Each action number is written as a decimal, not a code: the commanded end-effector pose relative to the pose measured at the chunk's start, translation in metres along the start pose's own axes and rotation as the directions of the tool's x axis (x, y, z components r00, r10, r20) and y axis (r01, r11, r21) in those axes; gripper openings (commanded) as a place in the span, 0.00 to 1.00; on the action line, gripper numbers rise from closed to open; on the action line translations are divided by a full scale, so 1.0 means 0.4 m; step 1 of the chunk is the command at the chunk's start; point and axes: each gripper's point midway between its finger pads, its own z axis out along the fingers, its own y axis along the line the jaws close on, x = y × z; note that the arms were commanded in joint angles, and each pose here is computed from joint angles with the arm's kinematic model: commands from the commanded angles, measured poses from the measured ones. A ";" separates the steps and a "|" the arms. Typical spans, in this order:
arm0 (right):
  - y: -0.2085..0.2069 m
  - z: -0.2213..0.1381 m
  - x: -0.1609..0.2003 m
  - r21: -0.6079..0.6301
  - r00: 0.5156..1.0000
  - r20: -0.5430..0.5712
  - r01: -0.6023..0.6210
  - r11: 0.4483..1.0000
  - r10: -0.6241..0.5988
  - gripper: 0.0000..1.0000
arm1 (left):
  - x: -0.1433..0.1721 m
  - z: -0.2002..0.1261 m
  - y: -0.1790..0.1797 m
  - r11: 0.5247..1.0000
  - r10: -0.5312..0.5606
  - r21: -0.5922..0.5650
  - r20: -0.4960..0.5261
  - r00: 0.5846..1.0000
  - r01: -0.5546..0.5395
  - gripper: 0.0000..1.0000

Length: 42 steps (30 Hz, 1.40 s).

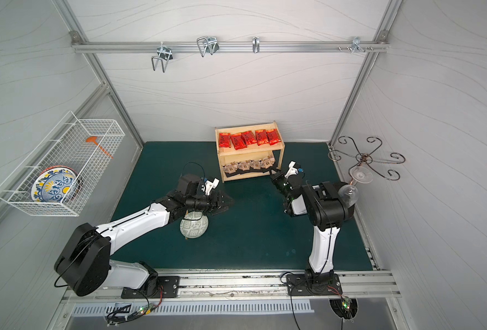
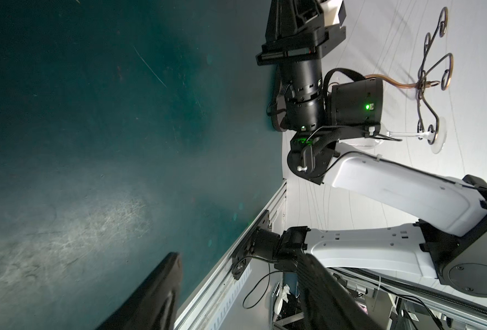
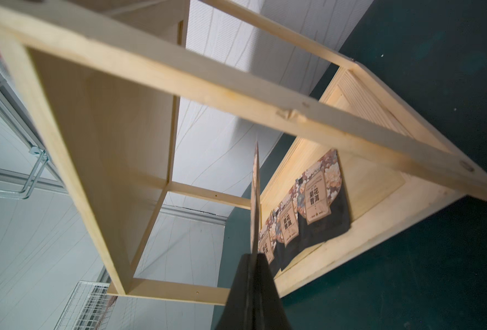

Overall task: Place the tea bags on the shelf by color
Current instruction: Pick up the tea bag from the center of the board, then place the tea bag on the shelf.

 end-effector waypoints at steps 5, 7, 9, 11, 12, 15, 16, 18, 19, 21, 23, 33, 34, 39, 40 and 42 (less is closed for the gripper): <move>-0.024 0.046 -0.029 -0.027 0.999 0.036 -0.034 0.999 0.034 0.00 | -0.007 -0.009 -0.005 0.999 0.033 -0.010 0.002 0.999 -0.033 0.75; -0.046 0.052 -0.030 -0.014 0.998 0.038 -0.052 0.999 0.053 0.00 | -0.007 -0.008 0.001 1.000 0.028 -0.015 0.001 1.000 -0.028 0.76; -0.060 0.057 -0.033 -0.005 0.997 0.044 -0.059 0.998 0.060 0.00 | -0.007 -0.006 0.006 1.000 0.024 -0.017 0.000 1.000 -0.024 0.77; -0.072 0.060 -0.034 0.009 0.997 0.048 -0.066 0.998 0.065 0.00 | -0.007 -0.005 0.006 1.000 0.023 -0.015 0.000 1.000 -0.023 0.77; -0.079 0.062 -0.034 0.016 0.996 0.050 -0.068 0.998 0.067 0.00 | -0.007 -0.004 0.007 1.000 0.022 -0.016 -0.001 1.000 -0.022 0.77; -0.097 0.069 -0.033 0.030 0.995 0.057 -0.078 0.996 0.077 0.00 | -0.008 -0.005 0.010 1.000 0.019 -0.016 -0.001 1.000 -0.019 0.77; -0.102 0.072 -0.035 0.031 0.995 0.060 -0.081 0.996 0.079 0.00 | -0.008 -0.006 0.009 1.000 0.021 -0.015 -0.001 1.000 -0.021 0.77; -0.112 0.076 -0.036 0.036 0.994 0.065 -0.088 0.996 0.085 0.00 | -0.009 -0.007 0.008 1.000 0.023 -0.014 0.001 1.000 -0.023 0.77; -0.117 0.079 -0.037 0.040 0.994 0.067 -0.088 0.995 0.085 0.00 | -0.008 -0.008 0.008 1.000 0.022 -0.015 0.000 1.000 -0.022 0.77; -0.125 0.082 -0.040 0.047 0.993 0.075 -0.095 0.994 0.091 0.00 | -0.008 -0.008 0.013 1.000 0.019 -0.019 0.000 1.000 -0.019 0.77; -0.134 0.086 -0.042 0.055 0.992 0.081 -0.100 0.993 0.096 0.00 | -0.009 -0.008 0.012 1.000 0.019 -0.018 0.000 1.000 -0.019 0.77; -0.164 0.105 -0.048 0.084 0.989 0.090 -0.123 0.989 0.116 0.00 | -0.014 -0.009 0.013 1.000 0.012 -0.009 0.002 1.000 -0.012 0.78; -0.168 0.108 -0.048 0.086 0.989 0.090 -0.127 0.988 0.119 0.00 | -0.016 -0.009 0.014 1.000 0.012 -0.009 0.004 1.000 -0.012 0.78; -0.179 0.117 -0.048 0.091 0.988 0.085 -0.136 0.987 0.128 0.00 | -0.016 -0.008 0.016 1.000 0.010 -0.010 0.003 1.000 -0.009 0.78; -0.183 0.117 -0.049 0.093 0.988 0.086 -0.138 0.986 0.131 0.00 | -0.016 -0.008 0.016 1.000 0.010 -0.009 0.003 1.000 -0.010 0.78; -0.188 0.118 -0.049 0.098 0.987 0.087 -0.142 0.985 0.134 0.00 | -0.018 -0.009 0.016 1.000 0.009 -0.009 0.005 1.000 -0.009 0.78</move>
